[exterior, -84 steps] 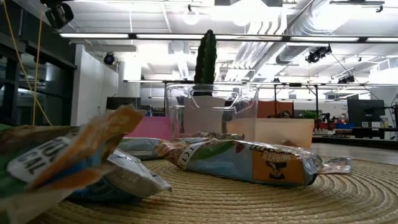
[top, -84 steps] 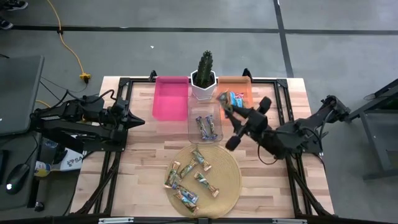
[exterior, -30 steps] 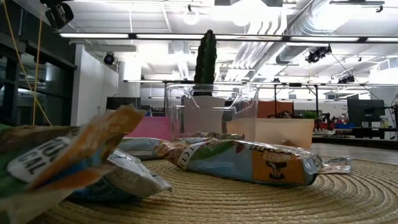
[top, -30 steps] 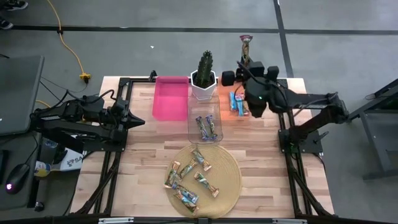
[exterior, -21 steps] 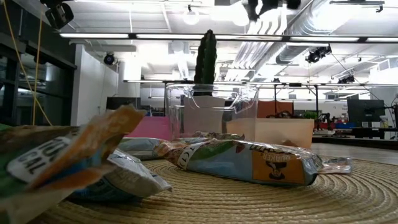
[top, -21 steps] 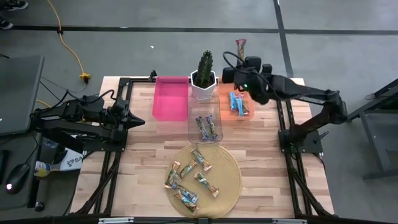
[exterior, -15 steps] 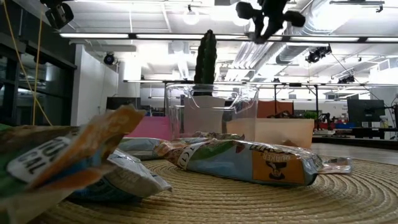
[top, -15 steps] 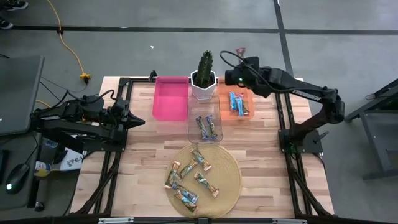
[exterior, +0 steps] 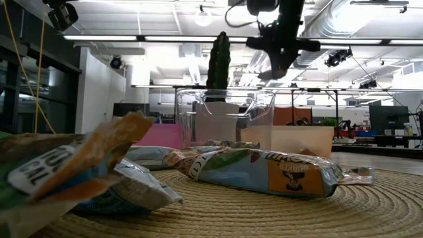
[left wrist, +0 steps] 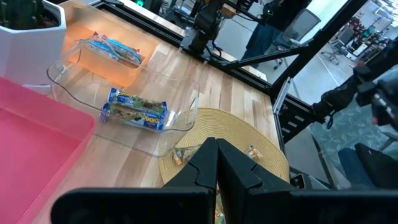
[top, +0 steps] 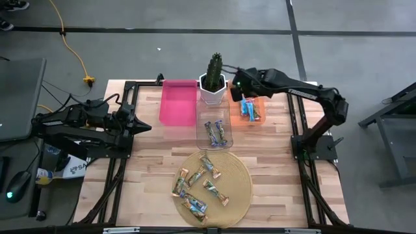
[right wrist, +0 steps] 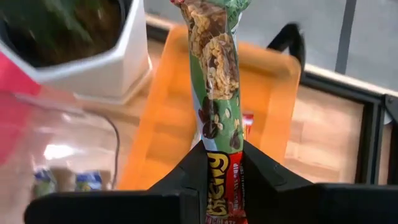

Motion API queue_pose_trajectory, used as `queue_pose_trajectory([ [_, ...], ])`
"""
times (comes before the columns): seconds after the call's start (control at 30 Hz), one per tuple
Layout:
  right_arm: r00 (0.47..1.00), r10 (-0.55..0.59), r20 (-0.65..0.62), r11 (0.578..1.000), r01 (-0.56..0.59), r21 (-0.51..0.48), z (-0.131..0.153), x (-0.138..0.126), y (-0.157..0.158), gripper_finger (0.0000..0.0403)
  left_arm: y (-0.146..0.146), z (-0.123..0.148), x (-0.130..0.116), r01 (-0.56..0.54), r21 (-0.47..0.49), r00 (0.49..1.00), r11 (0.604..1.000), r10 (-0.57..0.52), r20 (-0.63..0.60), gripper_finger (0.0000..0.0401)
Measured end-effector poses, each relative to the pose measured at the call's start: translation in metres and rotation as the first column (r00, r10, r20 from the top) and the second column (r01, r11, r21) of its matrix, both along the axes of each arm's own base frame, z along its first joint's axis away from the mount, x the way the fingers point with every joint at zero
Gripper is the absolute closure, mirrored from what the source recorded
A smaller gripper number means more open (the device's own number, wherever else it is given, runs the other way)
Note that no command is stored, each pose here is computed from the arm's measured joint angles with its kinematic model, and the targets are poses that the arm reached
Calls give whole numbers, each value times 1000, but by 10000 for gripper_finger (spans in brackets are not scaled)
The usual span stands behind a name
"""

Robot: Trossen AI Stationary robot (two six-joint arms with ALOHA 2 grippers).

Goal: Pick and place Granola Bars by type
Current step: Put the red granola bar into the orange bin

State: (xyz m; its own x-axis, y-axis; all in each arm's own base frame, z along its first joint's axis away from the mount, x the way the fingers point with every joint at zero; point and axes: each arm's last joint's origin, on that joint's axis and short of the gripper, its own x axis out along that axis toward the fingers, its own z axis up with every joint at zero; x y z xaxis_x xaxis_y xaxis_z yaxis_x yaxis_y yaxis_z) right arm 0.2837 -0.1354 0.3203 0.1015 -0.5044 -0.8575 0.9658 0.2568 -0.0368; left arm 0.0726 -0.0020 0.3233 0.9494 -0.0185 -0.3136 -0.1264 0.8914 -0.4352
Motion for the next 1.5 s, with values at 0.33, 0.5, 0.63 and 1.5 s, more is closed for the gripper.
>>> queue_pose_trajectory([
  [0.33,985,55,-166,992,-35,120,-37,14,-4,348,0,0,0,3,-2,1000,1000,-3,0,400],
  [0.5,979,61,-194,983,-26,180,-65,8,0,348,0,0,0,3,-2,1000,1000,-3,0,400],
  [0.63,982,58,-181,979,-20,204,-82,-3,5,348,0,0,0,3,-2,1000,1000,-3,0,400],
  [1.5,969,-76,236,977,25,213,-138,-58,-6,338,0,0,0,-6,-27,1000,1000,6,0,400],
])
